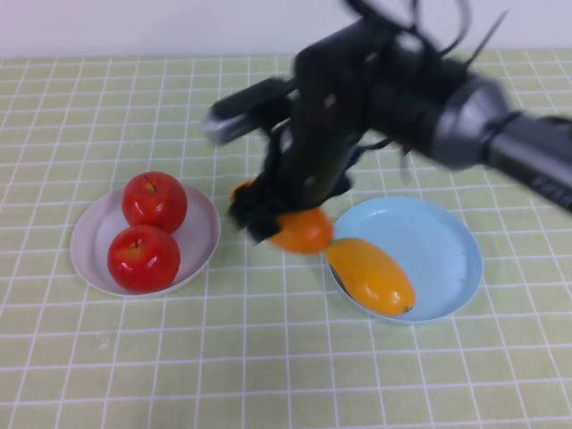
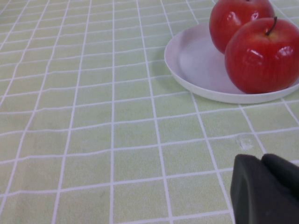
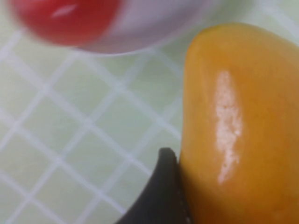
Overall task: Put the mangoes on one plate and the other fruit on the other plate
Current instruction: Put another type of fruit in the right plate
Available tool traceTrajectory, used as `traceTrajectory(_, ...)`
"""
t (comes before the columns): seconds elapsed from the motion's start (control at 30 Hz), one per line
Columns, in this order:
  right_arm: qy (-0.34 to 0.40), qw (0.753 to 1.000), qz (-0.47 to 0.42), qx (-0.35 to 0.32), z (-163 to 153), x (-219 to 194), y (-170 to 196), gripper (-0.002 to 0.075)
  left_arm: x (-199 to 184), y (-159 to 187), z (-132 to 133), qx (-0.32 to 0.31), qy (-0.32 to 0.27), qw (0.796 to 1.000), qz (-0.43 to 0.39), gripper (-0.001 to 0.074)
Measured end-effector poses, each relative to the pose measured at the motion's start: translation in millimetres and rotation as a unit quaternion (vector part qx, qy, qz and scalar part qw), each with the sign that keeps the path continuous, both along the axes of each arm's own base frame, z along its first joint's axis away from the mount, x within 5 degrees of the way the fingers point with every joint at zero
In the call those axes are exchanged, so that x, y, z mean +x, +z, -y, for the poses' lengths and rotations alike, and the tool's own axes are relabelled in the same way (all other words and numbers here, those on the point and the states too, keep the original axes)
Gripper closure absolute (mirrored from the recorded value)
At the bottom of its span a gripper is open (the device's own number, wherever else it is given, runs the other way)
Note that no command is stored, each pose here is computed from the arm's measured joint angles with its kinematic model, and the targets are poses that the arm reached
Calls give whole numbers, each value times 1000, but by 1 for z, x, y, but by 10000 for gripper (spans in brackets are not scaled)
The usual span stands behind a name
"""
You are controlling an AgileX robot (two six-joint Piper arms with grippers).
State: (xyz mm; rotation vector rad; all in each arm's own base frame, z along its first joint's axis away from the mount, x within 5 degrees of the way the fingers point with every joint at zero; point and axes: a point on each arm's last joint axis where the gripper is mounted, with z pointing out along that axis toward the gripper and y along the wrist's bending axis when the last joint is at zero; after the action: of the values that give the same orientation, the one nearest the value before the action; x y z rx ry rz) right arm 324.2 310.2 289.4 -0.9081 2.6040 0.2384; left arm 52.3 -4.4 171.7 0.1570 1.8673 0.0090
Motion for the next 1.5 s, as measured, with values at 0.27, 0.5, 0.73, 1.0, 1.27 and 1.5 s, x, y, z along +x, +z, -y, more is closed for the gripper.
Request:
traceTrajectory(0.27,-77,997,-14,-17,58,16,-1,160,0,0,0,0,0,1000,0,732)
traceTrajectory(0.5,-113,994,3,0,94,19,-16,160,0,0,0,0,0,1000,0,732)
traceTrajectory(0.73,-128,992,0,-3,106,23,-33,160,0,0,0,0,0,1000,0,732)
traceTrajectory(1.0,-127,992,-14,-15,100,34,-63,160,0,0,0,0,0,1000,0,732)
traceTrajectory(1.27,-129,991,-24,-23,99,37,-76,160,0,0,0,0,0,1000,0,732)
traceTrajectory(1.5,-129,991,-33,-29,100,36,-78,160,0,0,0,0,0,1000,0,732)
